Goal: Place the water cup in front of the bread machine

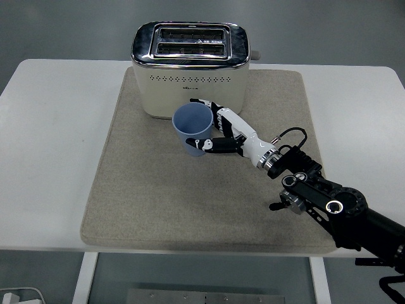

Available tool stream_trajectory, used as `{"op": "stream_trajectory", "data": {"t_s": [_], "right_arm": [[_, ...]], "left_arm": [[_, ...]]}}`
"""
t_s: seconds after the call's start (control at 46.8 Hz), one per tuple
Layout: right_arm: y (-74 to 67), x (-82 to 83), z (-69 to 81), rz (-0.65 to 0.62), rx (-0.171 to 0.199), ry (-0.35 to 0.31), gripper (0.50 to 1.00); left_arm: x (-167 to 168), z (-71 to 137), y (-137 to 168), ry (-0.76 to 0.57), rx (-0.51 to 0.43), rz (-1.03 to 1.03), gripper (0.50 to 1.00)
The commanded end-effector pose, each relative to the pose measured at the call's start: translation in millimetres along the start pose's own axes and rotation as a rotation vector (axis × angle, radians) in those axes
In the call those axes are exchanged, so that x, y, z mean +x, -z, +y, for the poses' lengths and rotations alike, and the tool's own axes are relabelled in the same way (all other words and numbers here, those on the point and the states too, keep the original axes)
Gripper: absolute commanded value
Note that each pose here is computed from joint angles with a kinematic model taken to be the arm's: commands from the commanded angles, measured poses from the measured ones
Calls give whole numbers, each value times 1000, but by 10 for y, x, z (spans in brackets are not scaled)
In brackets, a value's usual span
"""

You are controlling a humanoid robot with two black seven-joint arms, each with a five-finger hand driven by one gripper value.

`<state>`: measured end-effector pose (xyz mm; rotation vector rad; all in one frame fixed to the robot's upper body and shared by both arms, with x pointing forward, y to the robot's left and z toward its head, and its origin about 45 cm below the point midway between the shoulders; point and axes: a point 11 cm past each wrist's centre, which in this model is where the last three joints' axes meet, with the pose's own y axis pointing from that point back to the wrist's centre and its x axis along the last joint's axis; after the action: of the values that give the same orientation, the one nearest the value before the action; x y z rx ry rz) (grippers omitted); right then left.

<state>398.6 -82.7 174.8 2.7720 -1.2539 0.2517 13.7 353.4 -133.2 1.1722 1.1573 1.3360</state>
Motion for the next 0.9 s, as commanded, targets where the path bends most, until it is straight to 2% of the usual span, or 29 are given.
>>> {"op": "stream_trajectory", "data": {"t_s": [0.0, 0.47, 0.748, 0.876], "right_arm": [[-1, -1, 2, 0, 0, 0, 913], [7, 107, 43, 10, -1, -12, 913], [-11, 302, 155, 36, -12, -34, 913], [16, 452, 249, 53, -11, -47, 913]], "left_arm": [[0, 0, 0, 0, 0, -1, 1000], [0, 0, 0, 0, 0, -1, 1000], [-2, 0, 0, 2, 0, -1, 1000], [0, 0, 0, 0, 0, 1, 1000]]}}
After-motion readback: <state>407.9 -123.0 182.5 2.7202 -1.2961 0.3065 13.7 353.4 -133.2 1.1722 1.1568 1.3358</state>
